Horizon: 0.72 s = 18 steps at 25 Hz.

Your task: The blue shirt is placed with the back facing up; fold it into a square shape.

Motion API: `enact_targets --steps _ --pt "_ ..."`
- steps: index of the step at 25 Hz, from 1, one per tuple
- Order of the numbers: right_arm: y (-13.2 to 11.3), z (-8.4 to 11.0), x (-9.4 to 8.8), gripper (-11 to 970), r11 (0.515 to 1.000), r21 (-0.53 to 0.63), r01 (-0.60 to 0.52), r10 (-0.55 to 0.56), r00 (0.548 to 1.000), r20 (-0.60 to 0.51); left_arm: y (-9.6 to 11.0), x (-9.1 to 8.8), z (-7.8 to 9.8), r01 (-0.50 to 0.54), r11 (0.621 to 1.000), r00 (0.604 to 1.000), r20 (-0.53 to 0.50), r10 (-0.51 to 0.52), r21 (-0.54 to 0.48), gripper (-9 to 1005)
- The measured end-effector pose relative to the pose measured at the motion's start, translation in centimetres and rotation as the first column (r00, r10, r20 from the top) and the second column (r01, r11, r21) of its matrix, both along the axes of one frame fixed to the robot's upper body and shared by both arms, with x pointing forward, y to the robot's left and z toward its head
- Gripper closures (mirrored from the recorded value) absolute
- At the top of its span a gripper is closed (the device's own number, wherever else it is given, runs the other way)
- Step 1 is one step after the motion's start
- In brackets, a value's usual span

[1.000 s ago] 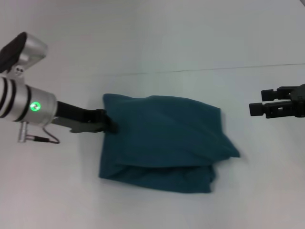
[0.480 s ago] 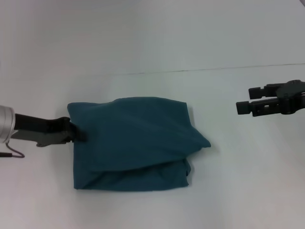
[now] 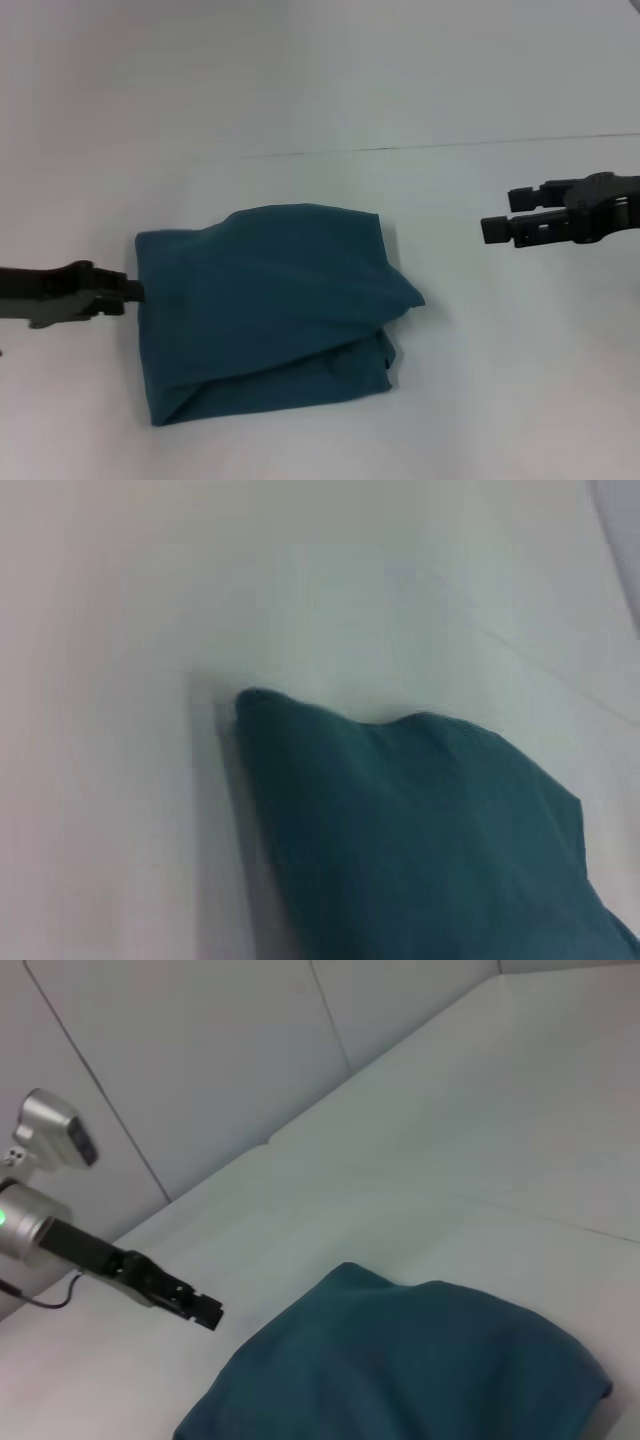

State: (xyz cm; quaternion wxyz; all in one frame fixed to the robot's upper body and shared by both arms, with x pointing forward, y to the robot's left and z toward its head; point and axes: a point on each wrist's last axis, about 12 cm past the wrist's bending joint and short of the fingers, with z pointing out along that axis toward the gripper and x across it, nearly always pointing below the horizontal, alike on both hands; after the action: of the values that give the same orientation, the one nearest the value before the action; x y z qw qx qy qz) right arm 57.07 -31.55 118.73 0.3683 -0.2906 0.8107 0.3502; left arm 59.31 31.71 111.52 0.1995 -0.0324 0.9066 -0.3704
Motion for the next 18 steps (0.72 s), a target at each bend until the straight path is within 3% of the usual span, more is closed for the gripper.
enact_targets --steps 6,7,8,10,12,15,18 --pt "0.8 -0.5 0.4 18 0.999 0.033 -0.013 0.012 0.999 0.037 1.9 -1.4 -0.2 -0.011 0.999 0.997 0.073 0.013 -0.032 713" --pt "0.9 -0.6 0.4 18 0.999 0.05 -0.017 0.014 0.998 0.058 2.7 -2.6 0.3 0.059 0.997 0.978 0.204 -0.046 -0.057 694" --pt "1.1 -0.6 0.3 18 0.997 0.079 -0.021 0.013 0.996 0.094 2.7 -2.8 0.4 0.069 0.996 0.973 0.223 -0.055 -0.059 647" --pt "1.4 -1.3 0.1 18 0.987 0.158 -0.028 -0.002 0.983 0.183 3.1 -4.2 0.9 0.14 0.988 0.915 0.389 -0.105 -0.063 554" --pt "1.7 -2.4 -0.2 18 0.972 0.231 -0.031 -0.028 0.969 0.246 4.0 -6.5 0.6 0.139 0.988 0.836 0.543 -0.079 -0.07 461" --pt "2.3 -4.8 -0.5 18 0.96 0.28 -0.023 -0.057 0.959 0.277 5.3 -9.2 -0.2 0.087 0.992 0.74 0.673 -0.004 -0.089 247" --pt "3.1 -6.8 -1.0 18 0.962 0.269 -0.045 -0.041 0.952 0.304 6.0 -12.2 -1.2 0.038 0.994 0.641 0.766 0.053 -0.1 127"
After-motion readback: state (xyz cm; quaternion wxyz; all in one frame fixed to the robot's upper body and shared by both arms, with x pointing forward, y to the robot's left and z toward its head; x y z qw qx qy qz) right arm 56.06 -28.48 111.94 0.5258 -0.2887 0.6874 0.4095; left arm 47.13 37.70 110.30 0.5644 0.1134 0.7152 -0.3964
